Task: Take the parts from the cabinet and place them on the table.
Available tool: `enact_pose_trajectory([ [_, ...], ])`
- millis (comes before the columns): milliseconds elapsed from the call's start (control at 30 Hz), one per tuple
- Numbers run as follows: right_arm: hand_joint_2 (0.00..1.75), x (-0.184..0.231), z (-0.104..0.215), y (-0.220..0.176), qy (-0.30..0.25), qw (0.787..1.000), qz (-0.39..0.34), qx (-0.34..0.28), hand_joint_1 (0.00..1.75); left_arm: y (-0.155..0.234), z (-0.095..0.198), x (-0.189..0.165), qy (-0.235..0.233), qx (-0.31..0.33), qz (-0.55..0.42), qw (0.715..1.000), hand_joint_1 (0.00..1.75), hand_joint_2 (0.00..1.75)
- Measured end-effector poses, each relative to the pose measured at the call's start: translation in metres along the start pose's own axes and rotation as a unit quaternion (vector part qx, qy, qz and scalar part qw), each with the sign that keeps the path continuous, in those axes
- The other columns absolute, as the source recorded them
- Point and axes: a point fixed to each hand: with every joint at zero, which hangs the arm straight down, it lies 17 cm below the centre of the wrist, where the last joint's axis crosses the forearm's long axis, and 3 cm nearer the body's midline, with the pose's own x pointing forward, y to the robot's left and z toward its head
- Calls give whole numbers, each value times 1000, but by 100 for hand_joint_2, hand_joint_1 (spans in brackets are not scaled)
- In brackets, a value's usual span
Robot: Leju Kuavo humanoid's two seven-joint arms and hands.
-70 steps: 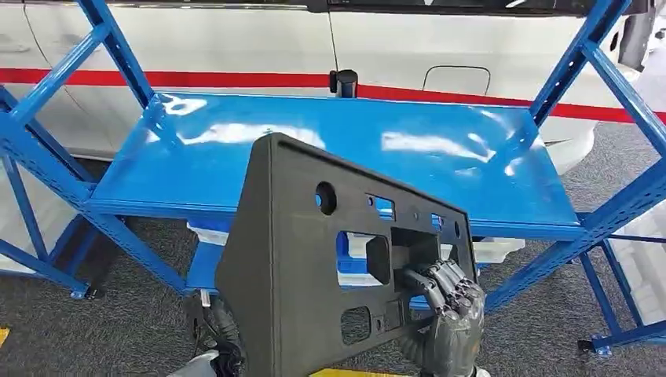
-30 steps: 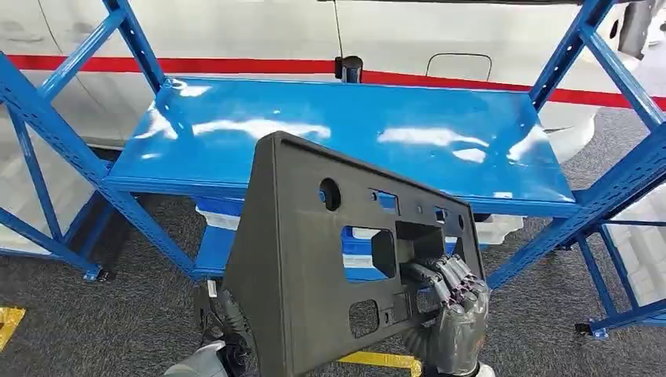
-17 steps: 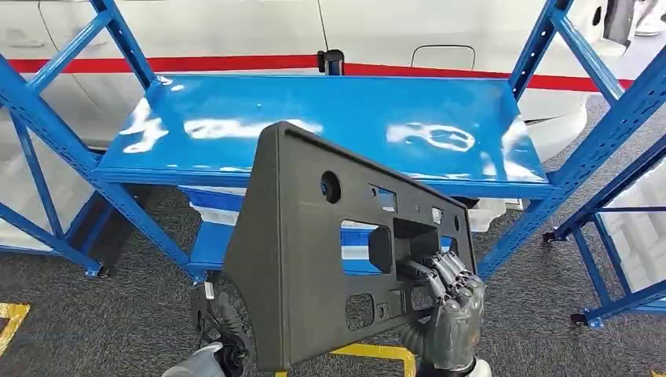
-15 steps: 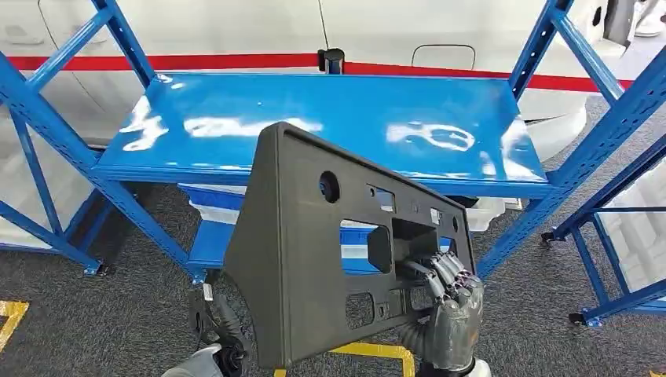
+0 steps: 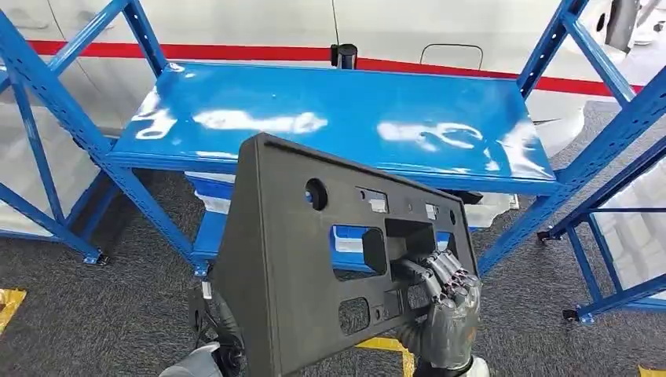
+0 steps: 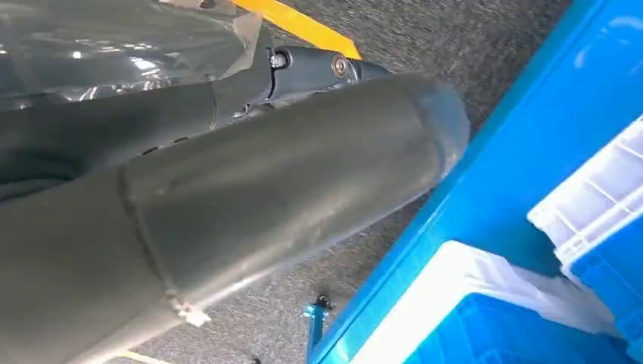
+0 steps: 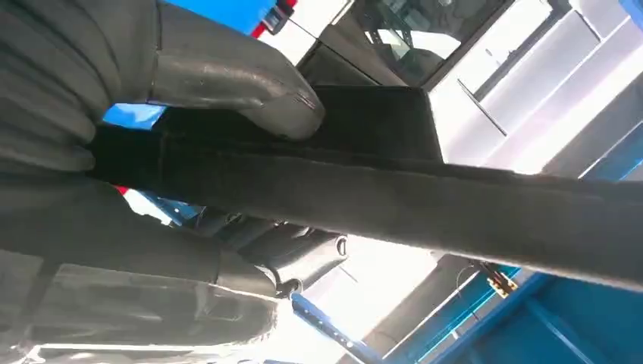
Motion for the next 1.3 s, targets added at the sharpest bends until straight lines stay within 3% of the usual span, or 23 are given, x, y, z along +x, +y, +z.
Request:
enact_pose_trajectory([
  [700,175,4,4,-4,-14,1000,13,-3,175,6,-2,2,4,-4,-4,1000,0,0],
  [1300,175,-25,18,-19,29,997,77,6,175,44,-3,-4,8,-19,-55,998,0,0],
])
